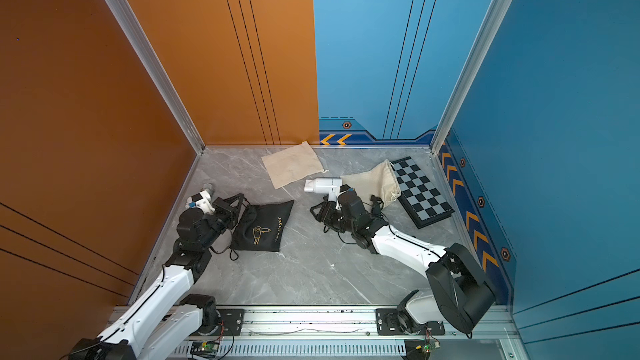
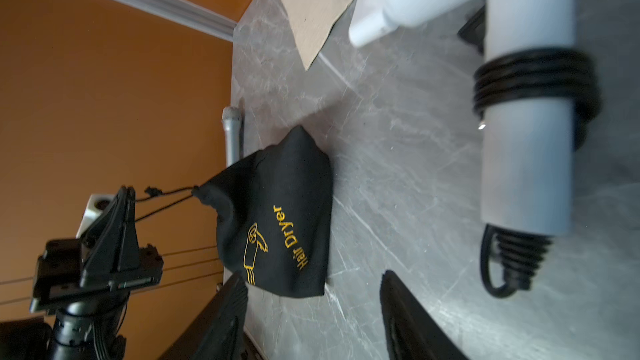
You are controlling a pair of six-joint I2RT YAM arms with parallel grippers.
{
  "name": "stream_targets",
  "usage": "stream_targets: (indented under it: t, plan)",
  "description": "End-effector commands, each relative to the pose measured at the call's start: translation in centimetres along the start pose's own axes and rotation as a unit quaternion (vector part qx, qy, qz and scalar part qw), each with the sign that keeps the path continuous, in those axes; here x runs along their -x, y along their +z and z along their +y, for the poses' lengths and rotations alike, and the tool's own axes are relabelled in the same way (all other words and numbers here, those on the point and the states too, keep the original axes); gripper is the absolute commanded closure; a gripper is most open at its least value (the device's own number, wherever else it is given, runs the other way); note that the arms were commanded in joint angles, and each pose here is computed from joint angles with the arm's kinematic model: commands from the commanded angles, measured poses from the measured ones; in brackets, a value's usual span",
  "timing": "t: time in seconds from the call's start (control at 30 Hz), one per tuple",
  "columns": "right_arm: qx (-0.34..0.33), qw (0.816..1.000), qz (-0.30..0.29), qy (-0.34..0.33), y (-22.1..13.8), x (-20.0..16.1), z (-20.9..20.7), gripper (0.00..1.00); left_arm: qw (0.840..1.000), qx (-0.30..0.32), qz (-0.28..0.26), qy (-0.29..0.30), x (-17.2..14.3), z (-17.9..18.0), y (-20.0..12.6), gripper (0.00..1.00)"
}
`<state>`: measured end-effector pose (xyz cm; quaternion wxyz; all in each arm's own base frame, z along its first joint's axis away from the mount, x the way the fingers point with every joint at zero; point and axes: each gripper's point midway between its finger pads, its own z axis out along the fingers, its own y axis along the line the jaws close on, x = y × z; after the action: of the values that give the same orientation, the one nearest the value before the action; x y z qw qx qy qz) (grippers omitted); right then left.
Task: Pack away hair dryers
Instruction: Adjust the drawstring bag at the center of the board.
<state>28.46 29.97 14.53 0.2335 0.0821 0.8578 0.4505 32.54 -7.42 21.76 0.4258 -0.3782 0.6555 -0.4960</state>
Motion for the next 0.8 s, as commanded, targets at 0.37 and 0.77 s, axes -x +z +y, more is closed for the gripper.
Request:
stream_targets:
  t: [0.37,0.77]
  plan:
    - [0.039,0.994,0.012,-0.103,10.0,-3.4,3.6,0.37,1.0,0.002,-0.023,0.021,2.1,-1.1,1.0,1.0]
    - [-0.016,0.982,0.098,-0.158,20.7,3.0,3.9,0.51,0.999,0.044,-0.002,-0.002,1.4,3.3,0.1,1.0]
